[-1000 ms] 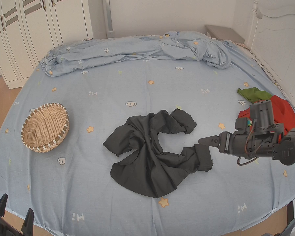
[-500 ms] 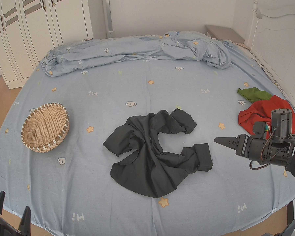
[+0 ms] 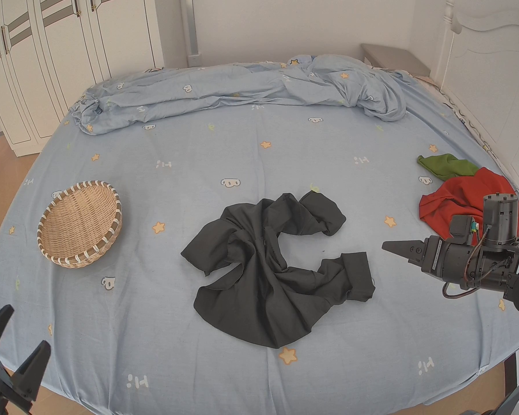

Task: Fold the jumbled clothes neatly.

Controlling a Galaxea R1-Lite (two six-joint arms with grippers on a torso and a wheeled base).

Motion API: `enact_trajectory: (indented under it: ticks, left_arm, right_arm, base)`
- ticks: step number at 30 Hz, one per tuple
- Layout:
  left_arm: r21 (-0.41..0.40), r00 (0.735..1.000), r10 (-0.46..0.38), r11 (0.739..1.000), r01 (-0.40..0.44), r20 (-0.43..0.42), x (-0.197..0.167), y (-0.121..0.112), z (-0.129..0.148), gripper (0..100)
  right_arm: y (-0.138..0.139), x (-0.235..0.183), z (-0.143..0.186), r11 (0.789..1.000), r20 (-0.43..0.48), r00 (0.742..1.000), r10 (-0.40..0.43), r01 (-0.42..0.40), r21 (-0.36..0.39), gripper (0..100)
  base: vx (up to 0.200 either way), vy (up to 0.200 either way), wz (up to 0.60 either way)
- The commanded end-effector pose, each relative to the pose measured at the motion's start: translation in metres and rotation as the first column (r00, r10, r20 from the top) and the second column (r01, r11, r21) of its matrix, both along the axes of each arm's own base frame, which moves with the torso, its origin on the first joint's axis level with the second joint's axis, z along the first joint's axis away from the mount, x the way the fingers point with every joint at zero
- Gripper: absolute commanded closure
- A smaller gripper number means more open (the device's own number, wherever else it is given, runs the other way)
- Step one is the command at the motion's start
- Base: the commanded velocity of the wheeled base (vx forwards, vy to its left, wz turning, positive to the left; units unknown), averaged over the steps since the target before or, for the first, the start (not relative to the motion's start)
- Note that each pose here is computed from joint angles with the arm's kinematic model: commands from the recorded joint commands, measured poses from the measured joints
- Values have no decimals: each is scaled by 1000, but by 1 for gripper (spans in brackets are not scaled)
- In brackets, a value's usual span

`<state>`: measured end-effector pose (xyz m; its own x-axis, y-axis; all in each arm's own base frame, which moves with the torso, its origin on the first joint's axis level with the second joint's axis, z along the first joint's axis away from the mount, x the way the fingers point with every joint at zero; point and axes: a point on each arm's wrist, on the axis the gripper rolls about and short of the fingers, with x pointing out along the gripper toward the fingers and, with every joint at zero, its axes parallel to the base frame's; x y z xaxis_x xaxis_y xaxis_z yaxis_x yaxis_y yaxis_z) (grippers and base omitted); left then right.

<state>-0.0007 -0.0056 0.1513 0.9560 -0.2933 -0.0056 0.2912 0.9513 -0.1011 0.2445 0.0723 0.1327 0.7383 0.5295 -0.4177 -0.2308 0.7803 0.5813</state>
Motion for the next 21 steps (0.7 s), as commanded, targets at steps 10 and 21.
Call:
enact_trajectory:
  ticks: [10, 21]
  left_arm:
    - [-311, 631, -341, 936, 163, -697, 216, -44, -37, 0]
    - [-329, 422, -385, 923, 202, -821, 258, -86, -98, 0]
  right_arm:
    - [-27, 37, -56, 996, -157, 987, 21, -7, 91, 0]
    - [-35, 42, -58, 992, -171, 985, 16, 5, 126, 0]
  base:
    - [0, 0, 0]
    - [0, 0, 0]
